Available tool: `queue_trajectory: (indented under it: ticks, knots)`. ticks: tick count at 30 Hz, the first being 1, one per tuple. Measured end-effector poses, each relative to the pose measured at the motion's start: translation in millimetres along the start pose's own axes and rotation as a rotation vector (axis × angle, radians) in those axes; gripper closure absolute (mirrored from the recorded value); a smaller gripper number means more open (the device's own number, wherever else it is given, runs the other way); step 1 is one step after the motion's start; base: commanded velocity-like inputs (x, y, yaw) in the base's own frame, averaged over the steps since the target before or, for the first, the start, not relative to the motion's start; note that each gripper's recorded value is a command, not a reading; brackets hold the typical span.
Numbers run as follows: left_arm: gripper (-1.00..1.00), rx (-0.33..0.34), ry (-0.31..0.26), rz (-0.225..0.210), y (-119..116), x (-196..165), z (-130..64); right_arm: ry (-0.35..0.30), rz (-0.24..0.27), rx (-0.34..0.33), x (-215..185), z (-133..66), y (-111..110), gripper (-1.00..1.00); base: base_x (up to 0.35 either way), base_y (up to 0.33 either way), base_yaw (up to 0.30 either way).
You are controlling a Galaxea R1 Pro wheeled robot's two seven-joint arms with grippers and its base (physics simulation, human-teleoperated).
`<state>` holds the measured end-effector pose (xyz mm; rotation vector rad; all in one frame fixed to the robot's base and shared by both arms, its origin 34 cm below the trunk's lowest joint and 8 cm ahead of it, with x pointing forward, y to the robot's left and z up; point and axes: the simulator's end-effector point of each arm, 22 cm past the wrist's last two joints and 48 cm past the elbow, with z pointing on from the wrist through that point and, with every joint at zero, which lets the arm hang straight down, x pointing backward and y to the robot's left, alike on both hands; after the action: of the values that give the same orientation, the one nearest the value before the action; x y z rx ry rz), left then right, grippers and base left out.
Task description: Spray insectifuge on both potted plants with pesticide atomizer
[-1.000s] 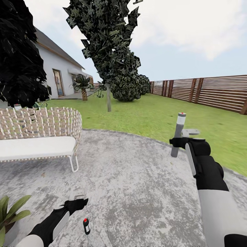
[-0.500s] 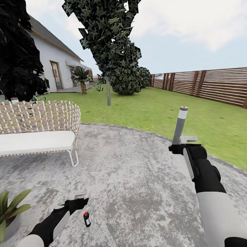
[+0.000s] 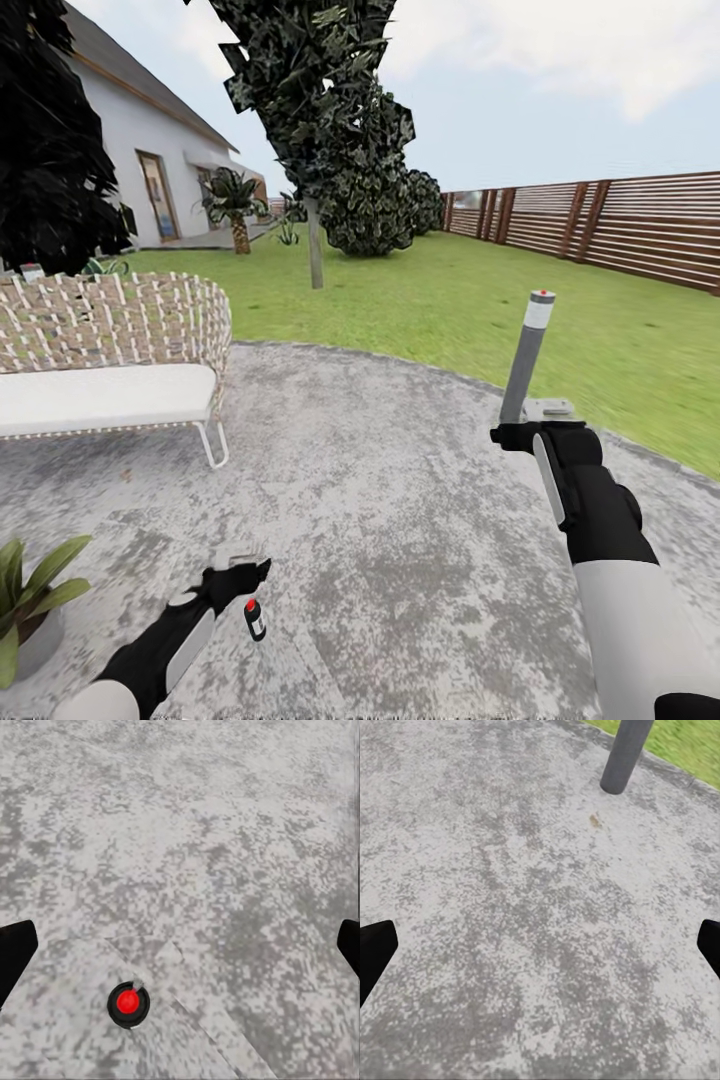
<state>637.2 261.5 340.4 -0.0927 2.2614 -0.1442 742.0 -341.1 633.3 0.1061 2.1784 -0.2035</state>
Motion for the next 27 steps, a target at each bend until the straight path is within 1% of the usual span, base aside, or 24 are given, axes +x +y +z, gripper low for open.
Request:
queue_trajectory:
  ticks: [1,4,6,13,14,15,17,18,21,22,23,24,27]
  knots:
    - [-1.00,0.004,-0.039,0.004,-1.7,-7.9,0.8,0.004,-0.001,-0.001,2.0,2.0,0.7,-1.00,0.000,0.000,0.000]
    - [-1.00,0.016,-0.085,0.015,-6.5,-16.5,3.0,0.016,-0.003,0.000,8.0,8.0,1.7,-1.00,0.000,0.000,0.000]
    - [-1.00,0.021,-0.090,0.022,-8.7,-16.4,4.7,0.024,-0.004,-0.001,12.1,11.9,2.5,-1.00,0.000,0.000,0.000]
    - [-1.00,0.023,-0.071,0.024,-8.8,-3.2,11.8,0.052,-0.010,-0.001,26.5,25.4,5.1,-1.00,0.000,0.000,0.000]
    - [-1.00,0.027,-0.073,0.034,-10.1,-3.3,12.6,0.056,-0.010,-0.001,28.6,27.3,5.5,-1.00,0.000,0.000,0.000]
    - [-1.00,0.031,-0.077,0.053,-11.6,-4.1,13.3,0.060,-0.011,-0.001,30.7,29.2,5.8,-1.00,0.000,0.000,0.000]
    - [-1.00,0.048,-0.098,0.132,-18.0,-9.3,14.3,0.068,-0.013,0.000,35.0,33.0,6.4,-1.00,0.000,0.000,0.000]
    - [-1.00,0.055,-0.100,0.156,-19.2,-8.1,15.1,0.072,-0.013,0.000,37.1,34.9,6.8,-1.00,0.000,0.000,0.000]
    - [-1.00,0.068,-0.119,0.179,-17.7,-8.4,16.8,0.084,-0.016,-0.001,43.5,40.4,7.9,-1.00,0.000,0.000,0.000]
    - [-1.00,0.096,-0.146,0.197,-15.6,-12.9,15.4,0.088,-0.016,-0.001,45.6,42.3,8.3,-1.00,0.000,0.000,0.000]
    - [-1.00,0.114,-0.151,0.206,-13.7,-12.3,15.1,0.092,-0.017,-0.001,47.8,44.1,8.7,-1.00,0.000,0.000,0.000]
    - [-1.00,0.140,-0.148,0.218,-10.9,-9.3,14.4,0.096,-0.018,-0.001,50.0,45.9,9.0,-1.00,0.000,0.000,0.000]
    - [-1.00,0.179,-0.129,0.249,3.6,-1.7,12.7,0.108,-0.020,-0.001,56.5,51.3,10.0,-1.00,0.000,0.000,0.000]
